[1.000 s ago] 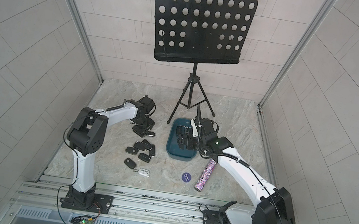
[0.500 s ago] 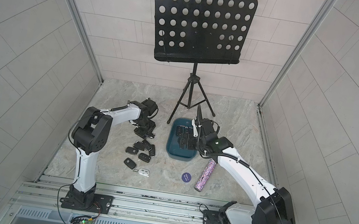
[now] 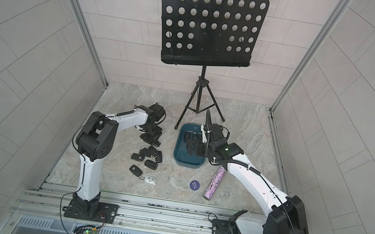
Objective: Place the car key into the storage box
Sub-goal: Pick up the car key from the center of the board, then place the car key in the storage box.
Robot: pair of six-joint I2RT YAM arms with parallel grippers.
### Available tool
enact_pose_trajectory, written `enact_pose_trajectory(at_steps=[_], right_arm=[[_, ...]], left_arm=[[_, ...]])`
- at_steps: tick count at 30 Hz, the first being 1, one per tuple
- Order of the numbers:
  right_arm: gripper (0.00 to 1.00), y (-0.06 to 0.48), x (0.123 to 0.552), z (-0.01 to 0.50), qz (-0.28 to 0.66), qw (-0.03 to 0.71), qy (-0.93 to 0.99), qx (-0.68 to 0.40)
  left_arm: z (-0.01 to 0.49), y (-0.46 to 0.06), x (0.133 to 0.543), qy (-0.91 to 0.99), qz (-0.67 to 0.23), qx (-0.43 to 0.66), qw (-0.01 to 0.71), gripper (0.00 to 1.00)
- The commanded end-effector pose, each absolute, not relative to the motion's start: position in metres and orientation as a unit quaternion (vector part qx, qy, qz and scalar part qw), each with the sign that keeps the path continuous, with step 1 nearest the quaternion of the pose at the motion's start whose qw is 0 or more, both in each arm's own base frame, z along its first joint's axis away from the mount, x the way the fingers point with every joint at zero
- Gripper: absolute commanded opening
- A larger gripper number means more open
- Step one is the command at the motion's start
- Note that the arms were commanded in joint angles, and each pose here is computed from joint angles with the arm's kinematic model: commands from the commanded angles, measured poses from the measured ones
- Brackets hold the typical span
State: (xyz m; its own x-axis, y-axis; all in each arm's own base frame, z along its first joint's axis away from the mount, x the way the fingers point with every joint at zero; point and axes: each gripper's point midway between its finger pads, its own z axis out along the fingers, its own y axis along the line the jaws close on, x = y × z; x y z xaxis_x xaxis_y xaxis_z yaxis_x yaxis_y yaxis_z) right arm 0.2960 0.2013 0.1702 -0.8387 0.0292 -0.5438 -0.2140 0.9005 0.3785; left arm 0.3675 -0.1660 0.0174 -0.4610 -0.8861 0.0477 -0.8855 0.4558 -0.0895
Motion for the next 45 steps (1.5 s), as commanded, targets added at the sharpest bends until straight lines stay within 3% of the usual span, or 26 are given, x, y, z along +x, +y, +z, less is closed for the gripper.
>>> enact_pose_trajectory(at_steps=[1,23,32,45], right_arm=[[1.00,0.200,0.296,0.169,0.213,0.277,0.936,-0.049],[1.00,0.199,0.297,0.171,0.225,0.268,0.936,-0.049],[1.00,0.183,0.292,0.167,0.236,0.261,0.936,-0.018],[1.00,0.143,0.273,0.170,0.240,0.281,0.928,0.043]], left_arm=[[0.018,-0.162,0.368,0.856,-0.036,-0.515,0.013,0.39],[0.119,-0.184,0.360,0.893,-0.135,-0.417,0.104,0.39],[0.159,-0.230,0.344,0.932,-0.173,-0.282,0.150,0.39],[0.161,-0.341,0.319,0.967,-0.216,-0.087,0.101,0.39]])
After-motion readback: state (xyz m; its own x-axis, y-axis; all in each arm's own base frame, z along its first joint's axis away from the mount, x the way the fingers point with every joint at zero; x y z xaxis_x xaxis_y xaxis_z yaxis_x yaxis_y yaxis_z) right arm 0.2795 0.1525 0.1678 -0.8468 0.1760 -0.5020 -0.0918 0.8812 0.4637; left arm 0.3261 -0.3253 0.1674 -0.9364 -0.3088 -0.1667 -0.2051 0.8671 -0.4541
